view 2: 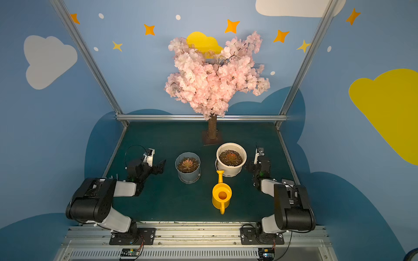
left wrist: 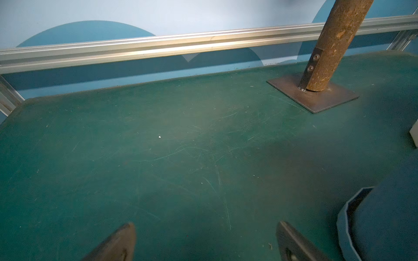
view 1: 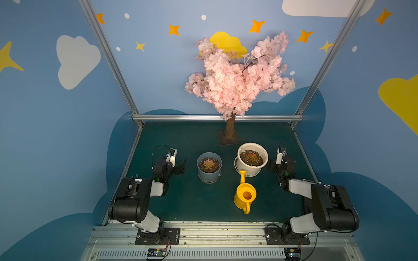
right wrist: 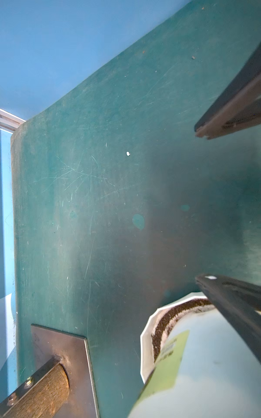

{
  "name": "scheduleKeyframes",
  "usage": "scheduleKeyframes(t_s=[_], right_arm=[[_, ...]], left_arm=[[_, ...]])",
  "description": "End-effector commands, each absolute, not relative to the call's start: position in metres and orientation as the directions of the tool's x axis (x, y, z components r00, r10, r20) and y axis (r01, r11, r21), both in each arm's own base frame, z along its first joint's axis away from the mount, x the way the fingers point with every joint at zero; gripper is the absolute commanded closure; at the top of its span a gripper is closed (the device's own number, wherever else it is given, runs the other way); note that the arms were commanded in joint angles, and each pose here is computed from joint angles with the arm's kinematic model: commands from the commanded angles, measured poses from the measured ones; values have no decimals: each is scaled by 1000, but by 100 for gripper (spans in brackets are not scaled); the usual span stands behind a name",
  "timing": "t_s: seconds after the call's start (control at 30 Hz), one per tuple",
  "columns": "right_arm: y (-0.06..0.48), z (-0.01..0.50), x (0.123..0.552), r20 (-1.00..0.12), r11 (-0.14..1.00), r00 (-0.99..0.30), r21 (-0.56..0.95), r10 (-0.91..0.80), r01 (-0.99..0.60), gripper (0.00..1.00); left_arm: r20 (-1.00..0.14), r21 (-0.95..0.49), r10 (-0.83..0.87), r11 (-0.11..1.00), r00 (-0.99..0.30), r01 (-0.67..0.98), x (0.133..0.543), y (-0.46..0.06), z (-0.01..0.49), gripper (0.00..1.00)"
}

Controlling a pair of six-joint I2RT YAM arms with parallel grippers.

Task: Water the succulent around the soil edge
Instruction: Pick up the watering can from the center of the board.

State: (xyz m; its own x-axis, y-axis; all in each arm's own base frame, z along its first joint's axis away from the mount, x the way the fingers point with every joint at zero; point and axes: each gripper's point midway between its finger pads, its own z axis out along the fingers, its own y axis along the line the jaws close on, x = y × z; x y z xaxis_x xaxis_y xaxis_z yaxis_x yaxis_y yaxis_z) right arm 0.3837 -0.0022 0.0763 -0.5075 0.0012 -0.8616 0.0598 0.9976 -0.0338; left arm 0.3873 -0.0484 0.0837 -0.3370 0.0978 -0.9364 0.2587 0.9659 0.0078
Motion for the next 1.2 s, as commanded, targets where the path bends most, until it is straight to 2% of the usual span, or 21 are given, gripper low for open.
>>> scheduleKeyframes(t_s=[0.0,0.57,0.67,0.97,1.1,1.17], right_arm=[[-4,86,392,-879,997,-477,-25,12,71,2],[-4,87,392,-880,997,-474,-24,11,69,2],[-16,94,391,-879,989,-476,-47,24,137,2],[-39,135,366,-887,959,-448,-26,108,284,2],[-41,161,340,-854,937,-476,40,212,346,2],[-37,179,325,-837,923,-462,123,294,365,2]], left_arm=[[-939,19,108,964,-327,264,391,-49,87,0],[-939,16,106,964,-327,266,391,-49,87,0],[-944,15,92,971,-316,237,389,-44,89,0],[-977,13,31,996,-213,85,366,-18,140,0],[-974,17,46,991,-222,132,347,-26,166,0],[-975,9,48,984,-219,178,336,-37,186,0]])
